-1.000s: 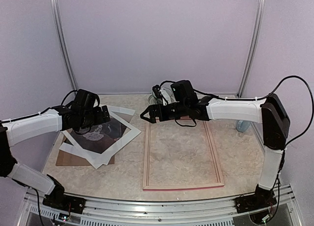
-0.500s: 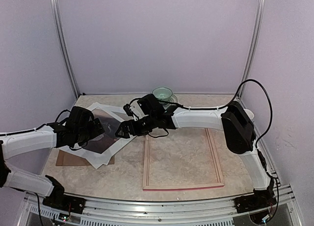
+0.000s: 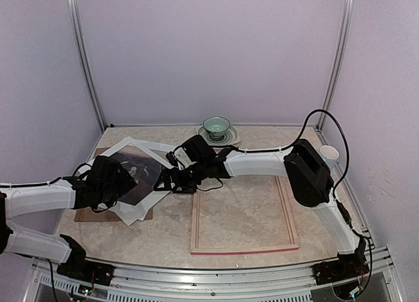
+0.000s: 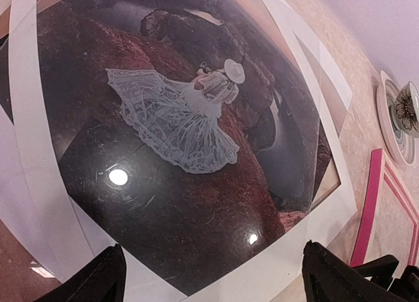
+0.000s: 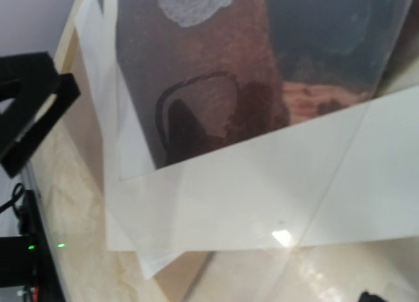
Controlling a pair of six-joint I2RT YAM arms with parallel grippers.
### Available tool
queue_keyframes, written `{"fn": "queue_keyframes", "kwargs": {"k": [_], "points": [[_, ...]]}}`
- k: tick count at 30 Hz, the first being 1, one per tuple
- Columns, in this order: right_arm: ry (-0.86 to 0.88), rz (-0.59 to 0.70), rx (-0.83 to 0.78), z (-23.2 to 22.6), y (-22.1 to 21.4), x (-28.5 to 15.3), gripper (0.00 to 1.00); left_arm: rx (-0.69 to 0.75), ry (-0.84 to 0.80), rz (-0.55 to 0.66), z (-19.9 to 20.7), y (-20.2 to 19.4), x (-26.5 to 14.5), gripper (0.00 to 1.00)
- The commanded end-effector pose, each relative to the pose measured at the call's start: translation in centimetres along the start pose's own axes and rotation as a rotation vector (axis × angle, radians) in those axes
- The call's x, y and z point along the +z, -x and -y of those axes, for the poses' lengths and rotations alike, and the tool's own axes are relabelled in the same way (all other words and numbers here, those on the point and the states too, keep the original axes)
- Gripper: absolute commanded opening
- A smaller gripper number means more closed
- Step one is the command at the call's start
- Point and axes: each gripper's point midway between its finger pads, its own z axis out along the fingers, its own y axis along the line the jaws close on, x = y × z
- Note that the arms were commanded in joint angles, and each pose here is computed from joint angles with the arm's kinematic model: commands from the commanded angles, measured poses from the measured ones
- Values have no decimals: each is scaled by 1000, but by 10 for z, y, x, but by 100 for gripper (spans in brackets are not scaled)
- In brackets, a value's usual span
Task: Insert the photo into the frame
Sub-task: Pick up the glass panel from the mat board.
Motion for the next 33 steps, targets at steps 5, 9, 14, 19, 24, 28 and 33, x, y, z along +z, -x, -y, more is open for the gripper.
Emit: {"fn": "queue_keyframes", "kwargs": {"k": [5, 9, 14, 19, 24, 28, 33], "points": [[83, -56, 105, -17, -10, 10, 98, -78, -16, 19, -2, 1, 1, 92], [65, -60, 148, -12, -11, 13, 97, -93, -7, 6, -10, -7, 5, 92], [76, -85, 184, -10, -15, 21, 97, -107, 3, -14, -19, -17, 9, 92], [87, -92, 202, -11, -16, 26, 97, -102, 18, -20, -23, -21, 12, 92], [92, -111, 244, -7, -23, 31, 97, -102, 32, -21, -28, -24, 14, 92], [95, -121, 277, -6, -28, 33, 98, -108, 39, -19, -32, -27, 15, 91], [110, -121, 304, -6, -30, 35, 98, -108, 52, -35, -39, -35, 18, 91]]}}
